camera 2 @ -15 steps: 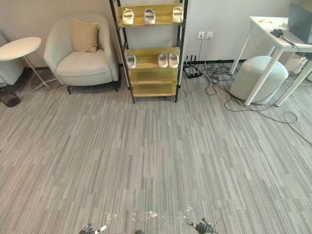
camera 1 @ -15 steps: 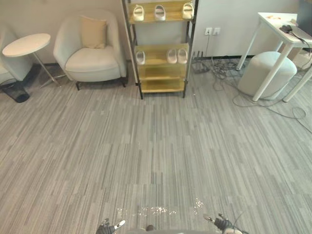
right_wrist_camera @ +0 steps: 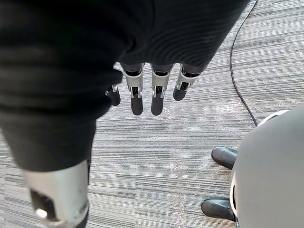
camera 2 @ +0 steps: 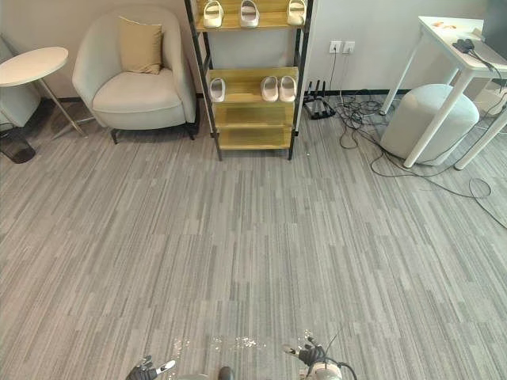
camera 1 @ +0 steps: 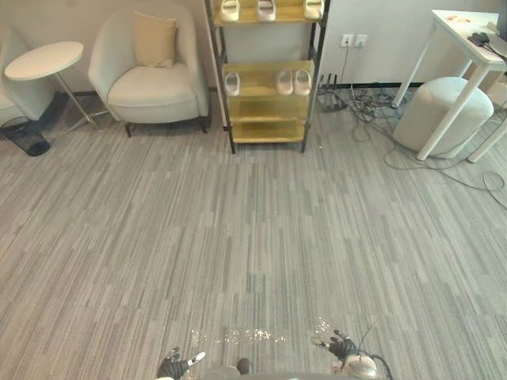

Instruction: Organize the slippers on the shoe rack

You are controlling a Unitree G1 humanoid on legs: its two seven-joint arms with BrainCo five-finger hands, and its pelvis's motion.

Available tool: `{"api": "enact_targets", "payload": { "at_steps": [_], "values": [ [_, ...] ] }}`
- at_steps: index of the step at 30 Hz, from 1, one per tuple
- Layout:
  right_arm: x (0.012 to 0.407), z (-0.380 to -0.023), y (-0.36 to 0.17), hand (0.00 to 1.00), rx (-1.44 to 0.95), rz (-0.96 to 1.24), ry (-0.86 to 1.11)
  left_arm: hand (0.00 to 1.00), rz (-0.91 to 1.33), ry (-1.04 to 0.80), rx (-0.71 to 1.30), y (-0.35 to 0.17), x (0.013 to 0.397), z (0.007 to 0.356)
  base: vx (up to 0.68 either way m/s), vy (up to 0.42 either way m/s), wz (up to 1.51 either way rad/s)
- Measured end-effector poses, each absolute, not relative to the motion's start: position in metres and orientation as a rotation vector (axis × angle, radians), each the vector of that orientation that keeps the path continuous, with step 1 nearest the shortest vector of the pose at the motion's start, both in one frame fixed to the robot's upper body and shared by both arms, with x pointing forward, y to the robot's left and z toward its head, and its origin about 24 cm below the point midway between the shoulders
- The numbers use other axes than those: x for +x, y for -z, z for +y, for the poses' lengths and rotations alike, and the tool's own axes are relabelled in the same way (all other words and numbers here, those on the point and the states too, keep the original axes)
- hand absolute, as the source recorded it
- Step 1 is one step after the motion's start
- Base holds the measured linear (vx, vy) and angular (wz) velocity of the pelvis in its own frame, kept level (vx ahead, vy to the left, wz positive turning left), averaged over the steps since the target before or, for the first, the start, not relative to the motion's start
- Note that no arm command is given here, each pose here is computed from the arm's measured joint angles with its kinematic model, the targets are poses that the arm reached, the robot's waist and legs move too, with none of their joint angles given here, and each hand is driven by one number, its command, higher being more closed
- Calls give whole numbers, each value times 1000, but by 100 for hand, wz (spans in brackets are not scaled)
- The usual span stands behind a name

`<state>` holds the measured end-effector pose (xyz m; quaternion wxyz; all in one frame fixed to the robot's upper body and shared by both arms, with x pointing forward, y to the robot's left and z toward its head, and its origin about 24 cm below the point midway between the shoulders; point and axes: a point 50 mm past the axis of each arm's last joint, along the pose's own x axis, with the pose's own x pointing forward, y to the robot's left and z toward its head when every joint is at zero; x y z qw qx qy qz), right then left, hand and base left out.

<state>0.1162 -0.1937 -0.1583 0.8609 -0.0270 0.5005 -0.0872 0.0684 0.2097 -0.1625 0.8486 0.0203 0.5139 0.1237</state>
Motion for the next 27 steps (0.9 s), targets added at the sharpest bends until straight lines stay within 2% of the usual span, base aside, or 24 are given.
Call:
{"api": "enact_targets", "payload": {
  "at_steps": [27],
  "values": [
    [109, -194, 160, 0, -43, 1069, 231, 0, 1074, -225, 102, 161, 74, 213, -21, -16, -6]
  ]
}}
